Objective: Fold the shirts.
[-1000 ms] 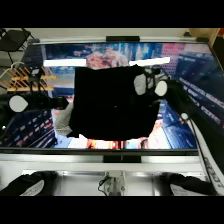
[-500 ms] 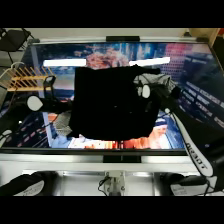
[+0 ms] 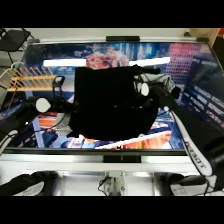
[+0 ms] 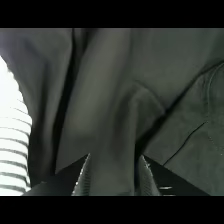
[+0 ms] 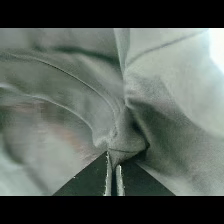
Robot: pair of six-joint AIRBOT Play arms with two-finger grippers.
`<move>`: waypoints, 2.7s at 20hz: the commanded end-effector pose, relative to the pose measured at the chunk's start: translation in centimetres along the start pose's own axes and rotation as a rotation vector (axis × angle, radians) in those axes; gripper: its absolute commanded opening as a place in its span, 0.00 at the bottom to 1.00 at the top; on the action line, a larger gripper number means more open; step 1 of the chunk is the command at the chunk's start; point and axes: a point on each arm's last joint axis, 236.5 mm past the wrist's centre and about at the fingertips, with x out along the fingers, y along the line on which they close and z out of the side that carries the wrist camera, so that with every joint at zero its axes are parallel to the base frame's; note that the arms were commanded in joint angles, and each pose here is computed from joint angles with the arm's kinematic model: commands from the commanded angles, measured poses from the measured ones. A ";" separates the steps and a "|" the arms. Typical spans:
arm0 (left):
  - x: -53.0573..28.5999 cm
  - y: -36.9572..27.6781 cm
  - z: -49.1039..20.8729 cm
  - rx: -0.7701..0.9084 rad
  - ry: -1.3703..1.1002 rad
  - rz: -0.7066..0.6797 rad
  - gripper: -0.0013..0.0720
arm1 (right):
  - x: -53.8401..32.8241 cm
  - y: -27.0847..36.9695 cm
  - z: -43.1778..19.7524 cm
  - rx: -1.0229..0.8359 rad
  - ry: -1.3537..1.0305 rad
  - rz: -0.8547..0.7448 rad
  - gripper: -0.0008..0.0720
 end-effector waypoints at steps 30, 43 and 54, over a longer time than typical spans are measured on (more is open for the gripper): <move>9.1 -10.4 1.8 -0.358 -0.233 -0.234 0.20 | -18.5 8.4 0.4 -0.073 -0.352 0.193 0.10; -13.7 -7.3 1.1 0.208 -0.080 -0.329 0.10 | -21.8 9.9 -0.6 -0.096 -0.398 0.271 0.10; -6.4 -7.2 -8.3 0.099 0.168 -0.353 0.10 | -16.1 15.7 -2.9 -0.148 -0.323 0.290 0.10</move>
